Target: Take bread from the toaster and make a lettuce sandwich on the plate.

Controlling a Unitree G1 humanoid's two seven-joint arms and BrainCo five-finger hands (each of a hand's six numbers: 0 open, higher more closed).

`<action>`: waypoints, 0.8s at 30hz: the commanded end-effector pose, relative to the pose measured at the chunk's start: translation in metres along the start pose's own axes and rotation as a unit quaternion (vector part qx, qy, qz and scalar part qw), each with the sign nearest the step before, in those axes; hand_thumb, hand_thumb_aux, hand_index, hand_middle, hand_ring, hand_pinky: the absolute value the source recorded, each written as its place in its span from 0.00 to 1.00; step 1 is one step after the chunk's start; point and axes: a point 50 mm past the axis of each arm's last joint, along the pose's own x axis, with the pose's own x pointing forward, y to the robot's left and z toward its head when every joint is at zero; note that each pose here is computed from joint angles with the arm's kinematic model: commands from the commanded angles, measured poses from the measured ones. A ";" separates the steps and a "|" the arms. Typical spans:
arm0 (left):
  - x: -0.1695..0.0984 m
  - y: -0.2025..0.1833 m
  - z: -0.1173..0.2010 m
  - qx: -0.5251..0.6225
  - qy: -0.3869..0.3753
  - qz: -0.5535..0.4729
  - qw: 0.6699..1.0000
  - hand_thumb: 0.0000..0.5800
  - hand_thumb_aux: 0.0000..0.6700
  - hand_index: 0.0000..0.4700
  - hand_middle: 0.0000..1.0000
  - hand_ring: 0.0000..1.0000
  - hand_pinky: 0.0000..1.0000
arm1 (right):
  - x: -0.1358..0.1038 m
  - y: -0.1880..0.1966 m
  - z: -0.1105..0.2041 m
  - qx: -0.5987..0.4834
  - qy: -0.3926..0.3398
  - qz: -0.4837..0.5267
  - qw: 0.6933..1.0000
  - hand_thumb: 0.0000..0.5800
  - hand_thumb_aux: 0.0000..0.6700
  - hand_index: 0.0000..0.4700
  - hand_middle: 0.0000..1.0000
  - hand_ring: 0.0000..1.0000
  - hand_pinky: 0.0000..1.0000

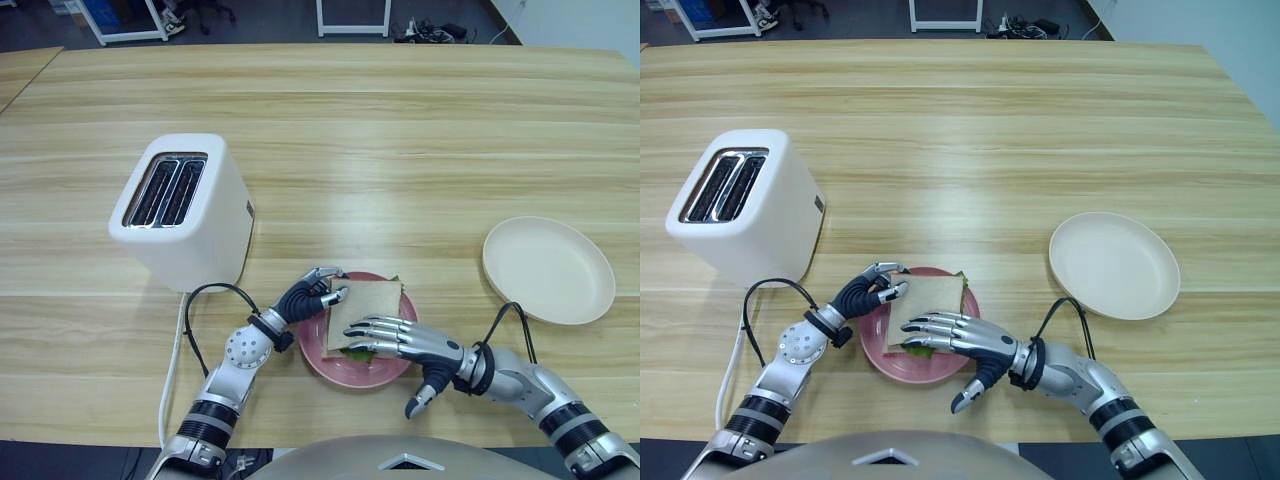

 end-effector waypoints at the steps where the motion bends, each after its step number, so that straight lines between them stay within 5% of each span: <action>1: -0.006 -0.009 -0.001 0.016 0.005 -0.031 0.999 1.00 1.00 1.00 1.00 1.00 1.00 | -0.020 0.032 -0.016 0.023 0.091 0.098 0.991 0.00 0.00 0.00 0.00 0.00 0.00; 2: -0.006 -0.004 0.004 0.052 -0.005 -0.019 0.998 1.00 1.00 1.00 1.00 1.00 1.00 | -0.021 0.033 -0.015 0.025 0.090 0.098 0.991 0.00 0.00 0.00 0.00 0.00 0.00; 3: -0.004 0.006 0.011 0.129 -0.025 0.014 0.991 0.80 0.56 0.56 0.98 0.98 0.98 | -0.021 0.034 -0.015 0.028 0.089 0.101 0.991 0.00 0.00 0.00 0.00 0.00 0.00; 4: 0.000 0.019 0.020 0.227 -0.049 0.072 0.970 0.00 0.00 0.00 0.86 0.86 0.86 | -0.022 0.035 -0.015 0.030 0.088 0.103 0.990 0.00 0.00 0.00 0.00 0.00 0.00; 6: 0.005 0.046 0.046 0.335 -0.116 0.212 0.911 0.00 0.00 0.00 0.18 0.18 0.18 | -0.021 0.038 -0.016 0.036 0.092 0.107 0.989 0.00 0.00 0.00 0.00 0.00 0.00; 7: 0.003 0.057 0.058 0.372 -0.143 0.272 0.876 0.00 0.00 0.00 0.00 0.00 0.00 | -0.021 0.039 -0.018 0.039 0.095 0.107 0.989 0.00 0.00 0.00 0.00 0.00 0.00; 11: -0.014 0.082 0.077 0.433 -0.189 0.395 0.787 0.00 0.00 0.00 0.00 0.00 0.00 | -0.019 0.038 -0.023 0.039 0.103 0.098 0.989 0.00 0.00 0.00 0.00 0.00 0.00; 13: -0.022 0.081 0.072 0.402 -0.195 0.388 0.806 0.00 0.00 0.00 0.00 0.00 0.00 | -0.011 0.030 -0.021 0.030 0.083 0.053 0.995 0.00 0.00 0.00 0.00 0.00 0.00; 15: -0.030 0.064 0.064 0.312 -0.203 0.324 0.869 0.00 0.00 0.00 0.00 0.00 0.00 | 0.002 0.013 -0.016 0.023 0.043 -0.043 0.998 0.06 0.03 0.03 0.00 0.00 0.00; 16: -0.036 0.051 0.059 0.269 -0.212 0.270 0.900 0.00 0.00 0.00 0.00 0.00 0.00 | 0.010 0.002 -0.011 0.041 0.010 -0.121 0.992 0.72 0.47 0.47 0.00 0.00 0.00; 17: -0.044 0.036 0.056 0.234 -0.222 0.208 0.923 0.14 0.07 0.07 0.42 0.42 0.42 | 0.015 -0.012 -0.004 0.078 -0.026 -0.210 0.974 1.00 1.00 1.00 0.47 0.47 0.47; 18: -0.054 0.024 0.054 0.186 -0.232 0.153 0.942 1.00 0.96 0.96 0.88 0.88 0.88 | 0.015 -0.029 -0.001 0.115 -0.054 -0.301 0.945 1.00 1.00 1.00 1.00 1.00 1.00; 19: -0.064 0.016 0.052 0.147 -0.232 0.112 0.955 1.00 1.00 1.00 1.00 1.00 1.00 | 0.010 -0.045 0.001 0.153 -0.074 -0.379 0.909 1.00 1.00 1.00 1.00 1.00 1.00; 21: -0.081 0.009 0.043 0.106 -0.207 0.059 0.971 1.00 1.00 1.00 1.00 1.00 1.00 | -0.005 -0.068 0.003 0.213 -0.099 -0.467 0.853 1.00 1.00 1.00 1.00 1.00 1.00; 24: -0.101 0.002 0.030 0.078 -0.150 -0.017 0.985 1.00 1.00 1.00 1.00 1.00 1.00 | -0.027 -0.067 0.010 0.233 -0.110 -0.431 0.865 1.00 1.00 1.00 1.00 1.00 1.00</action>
